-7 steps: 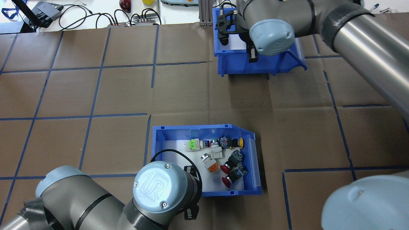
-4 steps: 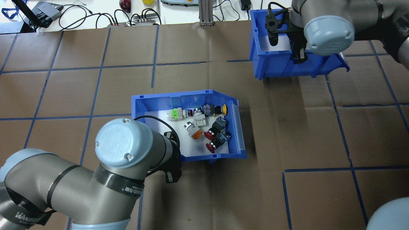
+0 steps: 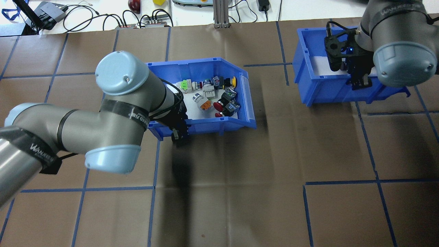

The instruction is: Place button box in front

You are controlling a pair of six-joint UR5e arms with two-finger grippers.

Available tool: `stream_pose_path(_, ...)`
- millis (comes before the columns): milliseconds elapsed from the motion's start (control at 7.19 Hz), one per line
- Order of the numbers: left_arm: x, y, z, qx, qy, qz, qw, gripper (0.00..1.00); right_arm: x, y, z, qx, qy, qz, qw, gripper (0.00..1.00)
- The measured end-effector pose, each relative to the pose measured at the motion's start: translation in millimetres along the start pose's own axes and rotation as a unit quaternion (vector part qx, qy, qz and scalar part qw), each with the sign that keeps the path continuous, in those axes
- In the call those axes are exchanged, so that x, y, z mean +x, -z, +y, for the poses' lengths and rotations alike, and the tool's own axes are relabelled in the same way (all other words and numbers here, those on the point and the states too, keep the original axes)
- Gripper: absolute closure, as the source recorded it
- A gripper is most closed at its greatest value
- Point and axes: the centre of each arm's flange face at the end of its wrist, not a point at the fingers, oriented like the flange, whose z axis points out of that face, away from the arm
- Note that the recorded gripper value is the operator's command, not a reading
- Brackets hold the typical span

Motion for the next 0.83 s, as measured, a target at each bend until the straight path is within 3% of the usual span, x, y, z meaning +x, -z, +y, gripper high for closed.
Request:
stream_pose_path(417,100.0,-50.6,36.1,-0.018,-0.011,-0.012,1.000,1.00,-37.1,-9.6,19.4,0.004,0.001,-0.013,1.000,0.95)
stream_pose_path(835,132.5,-77.7,56.4,-0.052,-0.024,-0.019,0.998,1.00,-50.4,-11.1,23.8,0.005,-0.001,-0.016,1.000,0.94)
